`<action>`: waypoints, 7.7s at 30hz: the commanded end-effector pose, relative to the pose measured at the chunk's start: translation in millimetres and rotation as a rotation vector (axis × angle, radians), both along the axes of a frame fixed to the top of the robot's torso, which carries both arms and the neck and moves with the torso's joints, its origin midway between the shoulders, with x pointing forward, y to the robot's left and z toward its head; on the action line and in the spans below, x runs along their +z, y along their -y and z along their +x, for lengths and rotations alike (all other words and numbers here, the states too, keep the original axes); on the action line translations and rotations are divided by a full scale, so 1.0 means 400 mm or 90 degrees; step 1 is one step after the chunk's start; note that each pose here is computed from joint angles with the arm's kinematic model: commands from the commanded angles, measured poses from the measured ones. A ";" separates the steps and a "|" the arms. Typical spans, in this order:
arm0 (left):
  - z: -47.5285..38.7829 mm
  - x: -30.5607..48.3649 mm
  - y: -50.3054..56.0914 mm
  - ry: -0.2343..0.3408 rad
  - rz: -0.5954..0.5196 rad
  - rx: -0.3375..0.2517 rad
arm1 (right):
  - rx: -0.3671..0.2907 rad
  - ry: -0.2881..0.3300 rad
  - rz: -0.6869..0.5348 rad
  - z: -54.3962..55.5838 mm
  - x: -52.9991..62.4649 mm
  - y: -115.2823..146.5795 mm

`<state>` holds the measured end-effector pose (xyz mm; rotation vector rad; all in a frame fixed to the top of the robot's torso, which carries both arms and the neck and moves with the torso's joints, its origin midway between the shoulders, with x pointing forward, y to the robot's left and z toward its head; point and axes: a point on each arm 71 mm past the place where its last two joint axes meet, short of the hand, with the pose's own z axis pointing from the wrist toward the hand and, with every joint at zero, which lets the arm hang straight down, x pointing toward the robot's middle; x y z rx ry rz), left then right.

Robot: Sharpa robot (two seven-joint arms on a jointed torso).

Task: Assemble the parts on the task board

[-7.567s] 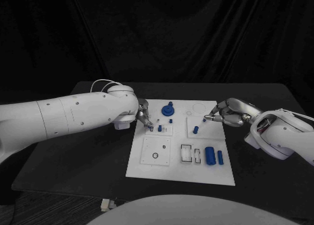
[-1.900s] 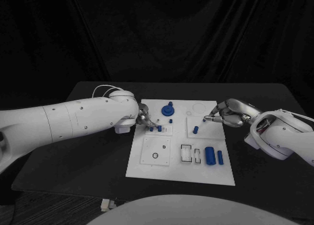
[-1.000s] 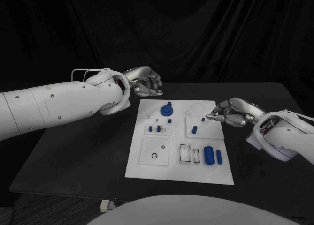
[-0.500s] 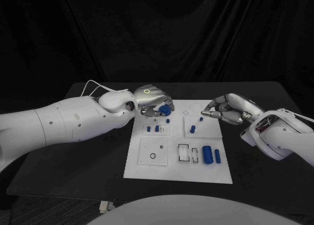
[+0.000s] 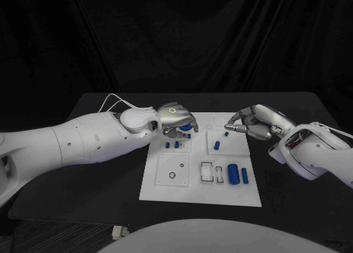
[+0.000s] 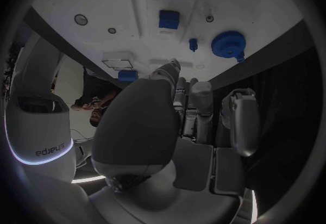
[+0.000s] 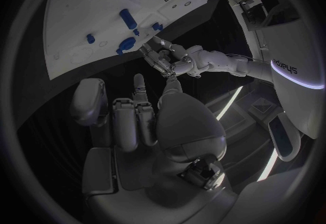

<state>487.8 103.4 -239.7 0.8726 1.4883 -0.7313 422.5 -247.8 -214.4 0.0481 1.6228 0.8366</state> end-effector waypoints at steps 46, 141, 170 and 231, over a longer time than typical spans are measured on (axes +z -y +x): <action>0.035 -0.072 0.043 -0.032 0.065 0.059 | -0.008 -0.016 -0.011 0.004 -0.013 0.006; 0.028 -0.053 -0.102 -0.019 0.055 0.101 | -0.014 -0.034 -0.018 0.000 -0.034 0.013; 0.026 -0.081 -0.088 -0.032 0.063 0.099 | -0.014 -0.035 -0.018 -0.002 -0.034 0.014; 0.021 -0.098 -0.072 -0.055 0.082 0.096 | -0.019 -0.043 -0.023 0.000 -0.038 0.016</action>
